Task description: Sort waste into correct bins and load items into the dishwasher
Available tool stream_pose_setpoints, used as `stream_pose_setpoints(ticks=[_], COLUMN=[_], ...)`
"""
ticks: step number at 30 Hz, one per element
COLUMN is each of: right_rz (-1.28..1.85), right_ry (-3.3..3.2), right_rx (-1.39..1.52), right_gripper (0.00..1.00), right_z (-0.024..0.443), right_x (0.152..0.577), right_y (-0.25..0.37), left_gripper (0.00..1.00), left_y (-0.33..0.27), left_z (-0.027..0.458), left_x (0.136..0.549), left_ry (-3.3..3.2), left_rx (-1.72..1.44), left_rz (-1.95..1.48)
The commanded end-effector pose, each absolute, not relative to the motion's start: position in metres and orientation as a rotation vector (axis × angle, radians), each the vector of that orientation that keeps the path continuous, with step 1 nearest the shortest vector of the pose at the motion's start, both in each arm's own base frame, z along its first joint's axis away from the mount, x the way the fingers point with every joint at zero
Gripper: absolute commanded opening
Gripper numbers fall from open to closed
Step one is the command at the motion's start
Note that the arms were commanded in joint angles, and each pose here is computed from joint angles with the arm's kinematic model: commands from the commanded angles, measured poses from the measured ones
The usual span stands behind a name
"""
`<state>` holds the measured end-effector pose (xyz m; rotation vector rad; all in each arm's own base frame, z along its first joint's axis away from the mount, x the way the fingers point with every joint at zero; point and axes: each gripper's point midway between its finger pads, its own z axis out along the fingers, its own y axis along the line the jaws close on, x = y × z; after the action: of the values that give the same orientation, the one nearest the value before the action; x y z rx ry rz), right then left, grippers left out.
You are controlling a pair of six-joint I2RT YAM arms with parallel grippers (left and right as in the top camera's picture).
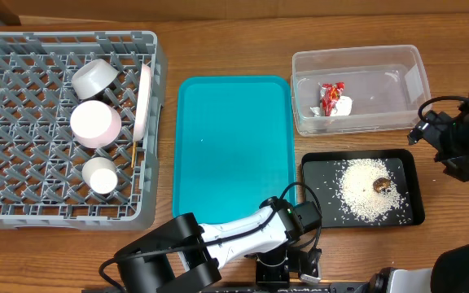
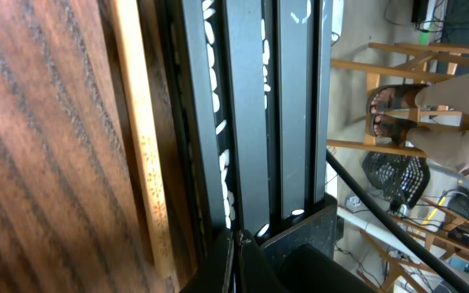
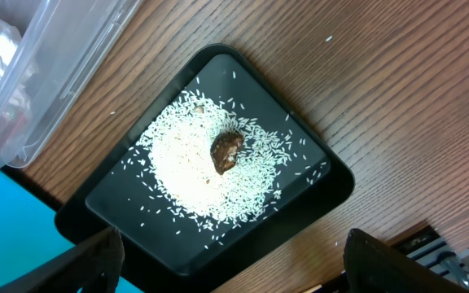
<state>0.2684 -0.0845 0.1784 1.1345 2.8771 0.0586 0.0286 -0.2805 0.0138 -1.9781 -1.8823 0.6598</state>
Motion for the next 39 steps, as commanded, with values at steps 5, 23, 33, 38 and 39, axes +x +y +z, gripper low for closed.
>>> stream_pose_setpoints(ticks=[5,23,33,38,39], right_rz=[0.065,0.066,0.066,0.066,0.066], right_ry=[2.829,2.823,2.826,2.827,2.827], right_rx=[1.121,1.118,1.120,1.120,1.120], right_gripper=[0.88,0.88,0.88,0.88,0.88], right_z=[0.191,0.192,0.191,0.191,0.191], right_x=[0.272,0.273,0.273,0.273,0.273], right_y=[-0.085,-0.086,-0.085,-0.085,-0.085], left_gripper=[0.04,0.04,0.04,0.04,0.04], left_y=[-0.272,-0.286,-0.280,-0.279,-0.278], left_z=[-0.001,0.014,0.009,0.006,0.005], left_x=[0.029,0.063,0.047,0.047,0.046], left_ry=[-1.889,-2.037,-1.974,-1.974,-1.973], left_rx=[-1.967,-1.867,-1.894,-1.904,-1.901], left_rz=[0.612,0.679,0.656,0.655,0.654])
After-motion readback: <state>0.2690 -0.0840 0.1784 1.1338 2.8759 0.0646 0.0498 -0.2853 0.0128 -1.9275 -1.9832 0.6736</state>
